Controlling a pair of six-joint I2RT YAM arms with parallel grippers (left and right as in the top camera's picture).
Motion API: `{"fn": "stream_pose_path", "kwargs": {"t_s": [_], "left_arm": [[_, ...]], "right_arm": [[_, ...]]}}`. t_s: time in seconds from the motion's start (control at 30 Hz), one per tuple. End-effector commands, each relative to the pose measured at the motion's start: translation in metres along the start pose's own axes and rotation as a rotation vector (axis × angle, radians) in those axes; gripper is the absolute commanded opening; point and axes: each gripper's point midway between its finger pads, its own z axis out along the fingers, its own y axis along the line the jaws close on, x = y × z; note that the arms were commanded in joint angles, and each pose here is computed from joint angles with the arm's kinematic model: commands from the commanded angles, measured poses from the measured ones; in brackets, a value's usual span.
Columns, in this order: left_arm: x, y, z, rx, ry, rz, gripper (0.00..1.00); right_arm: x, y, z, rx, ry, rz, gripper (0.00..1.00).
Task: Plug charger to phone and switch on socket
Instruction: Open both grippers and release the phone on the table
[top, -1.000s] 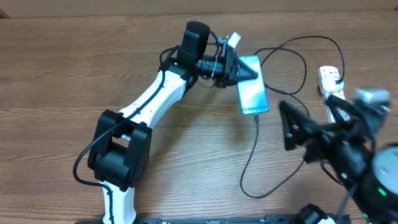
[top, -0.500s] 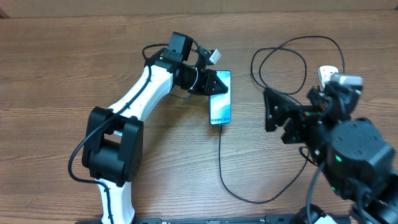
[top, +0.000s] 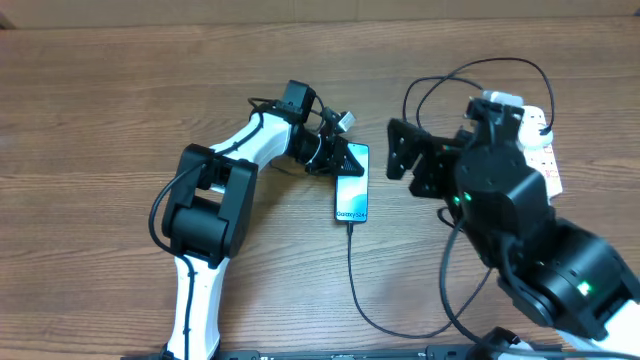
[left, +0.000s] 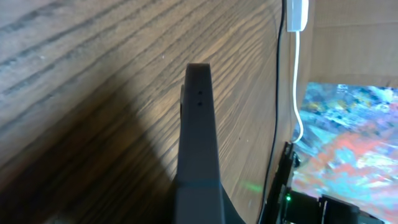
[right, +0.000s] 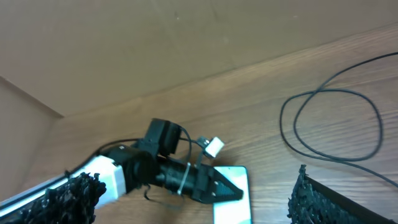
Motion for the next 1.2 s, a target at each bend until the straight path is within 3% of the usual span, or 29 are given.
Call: {"fn": "stream_pose_path", "kwargs": {"t_s": [0.0, 0.5, 0.67, 0.77, 1.17], "left_arm": [[-0.002, 0.005, 0.006, 0.018, 0.008, -0.017, 0.10], [-0.001, 0.022, 0.008, -0.058, 0.006, -0.081, 0.41], [-0.001, 0.022, 0.008, -0.059, 0.005, -0.080, 0.66], [-0.002, 0.031, 0.007, -0.110, -0.002, -0.089, 1.00], [0.007, 0.058, 0.002, -0.270, -0.005, -0.263, 1.00]], "right_arm": [[-0.001, 0.003, 0.012, 0.011, -0.011, 0.025, 1.00], [-0.018, 0.035, 0.047, -0.049, -0.091, 0.067, 1.00], [-0.021, 0.033, 0.055, -0.019, -0.117, 0.070, 1.00], [-0.018, 0.026, 0.057, 0.015, -0.110, 0.059, 1.00], [-0.012, 0.014, 0.059, 0.058, -0.080, 0.045, 1.00]]}}
